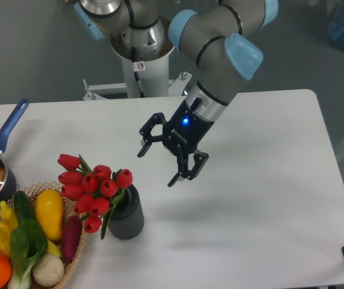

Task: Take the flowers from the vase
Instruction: 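Move the open gripper toward the red tulips in the black vase, then lower the open gripper around the tulip stems above the vase rim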

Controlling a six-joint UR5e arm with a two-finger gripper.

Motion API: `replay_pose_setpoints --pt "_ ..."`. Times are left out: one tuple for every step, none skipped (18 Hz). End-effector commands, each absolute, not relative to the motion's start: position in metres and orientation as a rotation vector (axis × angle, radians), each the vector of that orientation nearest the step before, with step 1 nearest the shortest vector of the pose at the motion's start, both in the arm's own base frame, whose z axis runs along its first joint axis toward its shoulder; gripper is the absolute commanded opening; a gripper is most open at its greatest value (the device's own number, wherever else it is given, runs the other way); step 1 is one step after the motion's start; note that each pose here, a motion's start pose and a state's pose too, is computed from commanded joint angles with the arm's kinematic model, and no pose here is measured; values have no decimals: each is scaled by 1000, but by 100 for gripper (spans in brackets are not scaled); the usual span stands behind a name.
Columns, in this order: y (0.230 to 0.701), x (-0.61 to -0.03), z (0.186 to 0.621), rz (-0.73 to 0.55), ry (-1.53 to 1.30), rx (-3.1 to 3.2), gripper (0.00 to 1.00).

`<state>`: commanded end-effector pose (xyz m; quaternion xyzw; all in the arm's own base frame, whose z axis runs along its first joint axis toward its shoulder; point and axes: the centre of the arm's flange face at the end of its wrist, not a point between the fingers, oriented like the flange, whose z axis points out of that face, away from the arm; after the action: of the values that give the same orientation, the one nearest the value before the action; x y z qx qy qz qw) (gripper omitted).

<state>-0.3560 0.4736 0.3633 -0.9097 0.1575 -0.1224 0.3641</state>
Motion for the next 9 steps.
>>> replay_pose_setpoints --pt "480 -350 361 -326 422 -2339 100" --pt "483 -347 361 -329 431 -2338 100" --pt "486 -345 360 -329 440 -2336 100" --pt "487 -343 360 -328 445 -2335 100" --pt "488 -342 360 -329 447 -2335 100" --pt "489 -341 359 -332 449 -2335 100" --pt "491 -338 358 -337 456 -2333 100" --pt "493 -336 357 -342 459 -2333 100" --pt "494 -335 358 -344 460 -2332 100"
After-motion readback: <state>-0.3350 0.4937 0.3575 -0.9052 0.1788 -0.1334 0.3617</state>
